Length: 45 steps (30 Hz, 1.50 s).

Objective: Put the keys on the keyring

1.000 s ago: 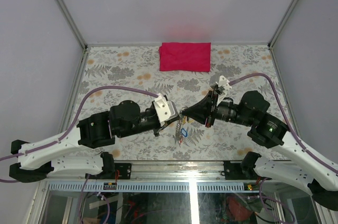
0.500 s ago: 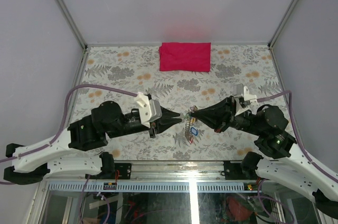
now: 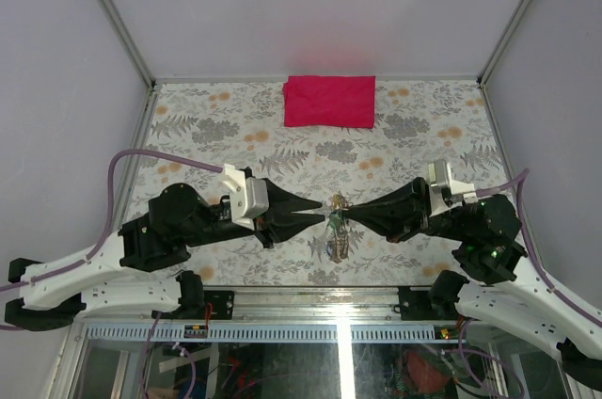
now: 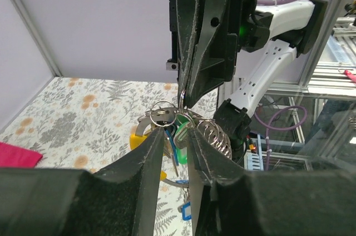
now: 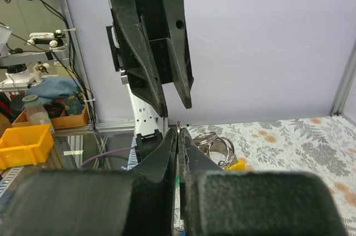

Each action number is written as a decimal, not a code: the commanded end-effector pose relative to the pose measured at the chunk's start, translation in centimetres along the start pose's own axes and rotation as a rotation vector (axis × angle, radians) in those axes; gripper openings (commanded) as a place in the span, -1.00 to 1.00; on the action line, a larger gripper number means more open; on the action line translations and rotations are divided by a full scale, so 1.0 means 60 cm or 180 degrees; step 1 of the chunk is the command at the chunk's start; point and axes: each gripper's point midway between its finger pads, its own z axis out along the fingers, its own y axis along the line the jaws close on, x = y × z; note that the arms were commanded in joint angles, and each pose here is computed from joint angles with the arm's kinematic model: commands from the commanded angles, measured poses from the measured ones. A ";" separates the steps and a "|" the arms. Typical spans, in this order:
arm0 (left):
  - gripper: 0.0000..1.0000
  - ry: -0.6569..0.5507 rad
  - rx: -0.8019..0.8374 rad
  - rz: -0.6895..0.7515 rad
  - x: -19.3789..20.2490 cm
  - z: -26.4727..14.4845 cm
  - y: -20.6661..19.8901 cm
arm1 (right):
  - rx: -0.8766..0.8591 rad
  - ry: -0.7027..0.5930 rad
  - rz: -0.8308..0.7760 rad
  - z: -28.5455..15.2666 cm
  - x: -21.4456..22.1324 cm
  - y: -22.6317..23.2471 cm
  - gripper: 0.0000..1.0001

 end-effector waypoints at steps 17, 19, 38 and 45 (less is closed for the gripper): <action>-0.44 -0.0524 0.0428 -0.0298 -0.037 0.039 -0.042 | -0.0292 -0.0345 -0.0290 0.006 -0.060 0.029 -1.00; -0.44 -0.0512 0.0409 -0.0294 -0.034 0.041 -0.040 | -0.0309 -0.0338 -0.0295 0.006 -0.059 0.031 -1.00; -0.39 -0.0445 0.0065 -0.0323 -0.020 0.044 -0.009 | -0.0369 -0.0350 -0.0326 0.001 -0.060 0.038 -1.00; -0.69 -0.0397 0.0119 -0.0324 -0.015 0.047 -0.014 | -0.0374 -0.0345 -0.0322 0.001 -0.059 0.039 -1.00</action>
